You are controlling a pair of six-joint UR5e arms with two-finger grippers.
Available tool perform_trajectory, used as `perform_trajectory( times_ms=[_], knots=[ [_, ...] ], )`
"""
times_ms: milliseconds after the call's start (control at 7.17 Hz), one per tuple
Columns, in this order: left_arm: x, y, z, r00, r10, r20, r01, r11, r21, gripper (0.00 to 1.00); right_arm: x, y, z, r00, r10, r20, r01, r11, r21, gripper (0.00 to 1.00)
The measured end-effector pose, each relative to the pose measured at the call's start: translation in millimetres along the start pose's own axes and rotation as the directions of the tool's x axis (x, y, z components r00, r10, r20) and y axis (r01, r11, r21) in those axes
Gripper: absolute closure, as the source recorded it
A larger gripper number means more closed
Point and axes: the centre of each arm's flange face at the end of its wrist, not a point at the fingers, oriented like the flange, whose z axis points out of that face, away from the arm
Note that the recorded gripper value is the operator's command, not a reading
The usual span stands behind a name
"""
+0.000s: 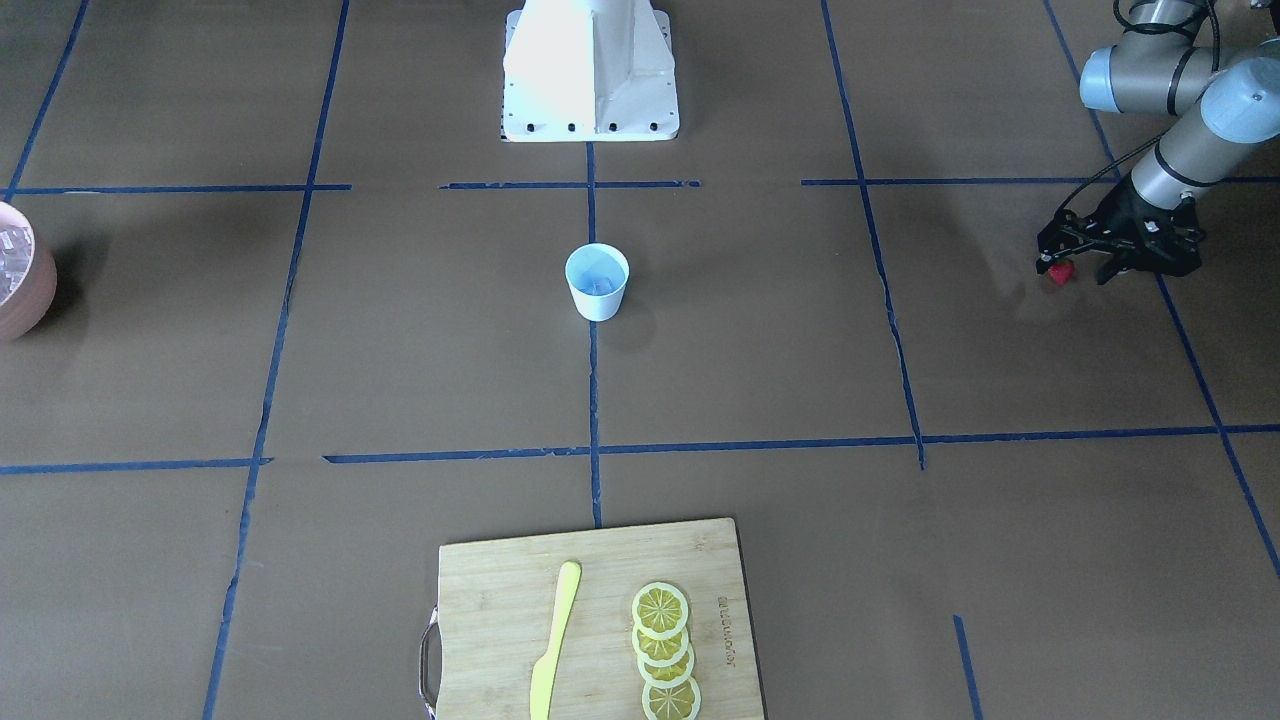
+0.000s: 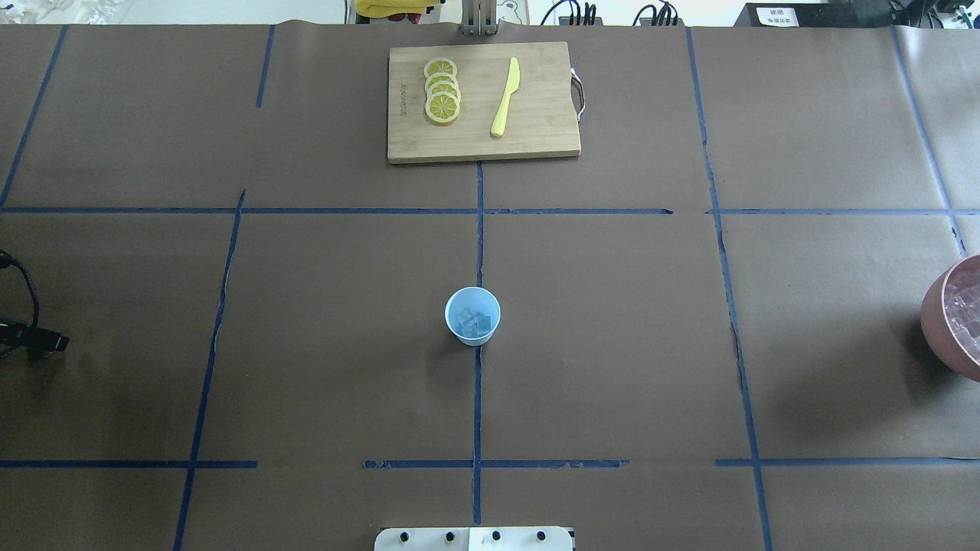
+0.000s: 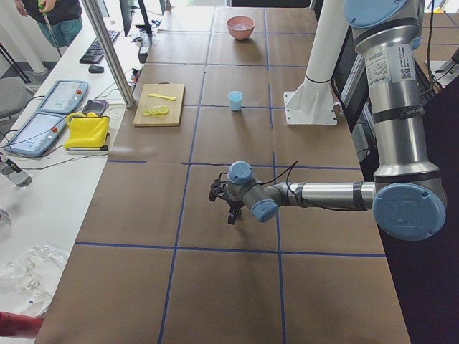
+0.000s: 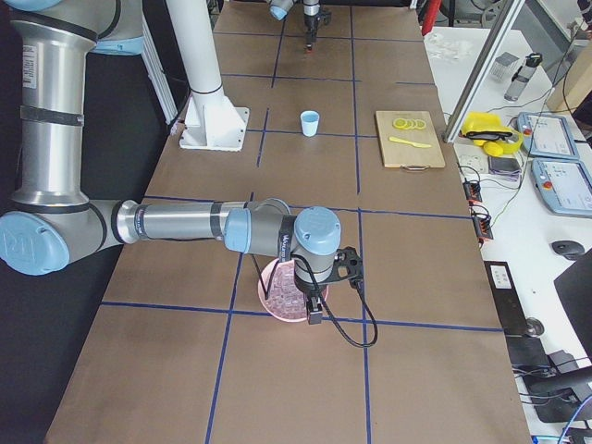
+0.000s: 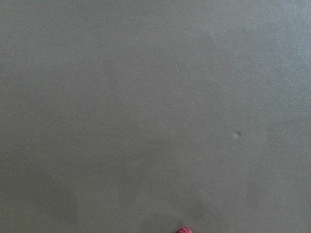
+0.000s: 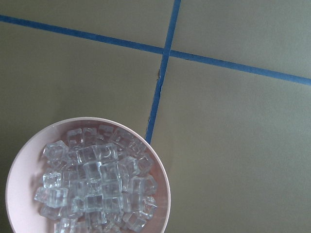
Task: Put ice and strawberries in cup
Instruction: 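Lower the left gripper onto the red strawberry and grasp it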
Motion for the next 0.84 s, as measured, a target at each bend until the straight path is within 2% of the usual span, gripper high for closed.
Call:
perform_trajectory(
  times_ms=[139, 279, 418, 836],
  knots=[
    [1.9, 0.6, 1.2, 1.000, 0.005, 0.000, -0.005, 1.000, -0.002, 0.65, -0.3, 0.3, -0.2, 1.000, 0.000, 0.000, 0.000, 1.000, 0.000, 0.01],
    [3.2, 1.0, 2.0, 1.000, 0.008, 0.000, -0.008, 1.000, -0.003, 0.93, -0.7, 0.3, -0.6, 1.000, 0.001, 0.000, -0.001, 1.000, 0.001, 0.01],
    [4.5, 1.0, 2.1, 1.000, 0.011, -0.001, -0.011, 1.000, -0.003, 1.00, -0.6, 0.3, -0.6, 1.000, 0.001, 0.000, -0.001, 1.000, 0.001, 0.01],
    [19.3, -6.5, -8.9, 0.999, 0.039, -0.019, -0.038, 0.999, 0.022, 1.00, -0.3, 0.8, 0.1, 1.000, 0.004, 0.001, -0.004, 1.000, 0.000, 0.01]
  ],
)
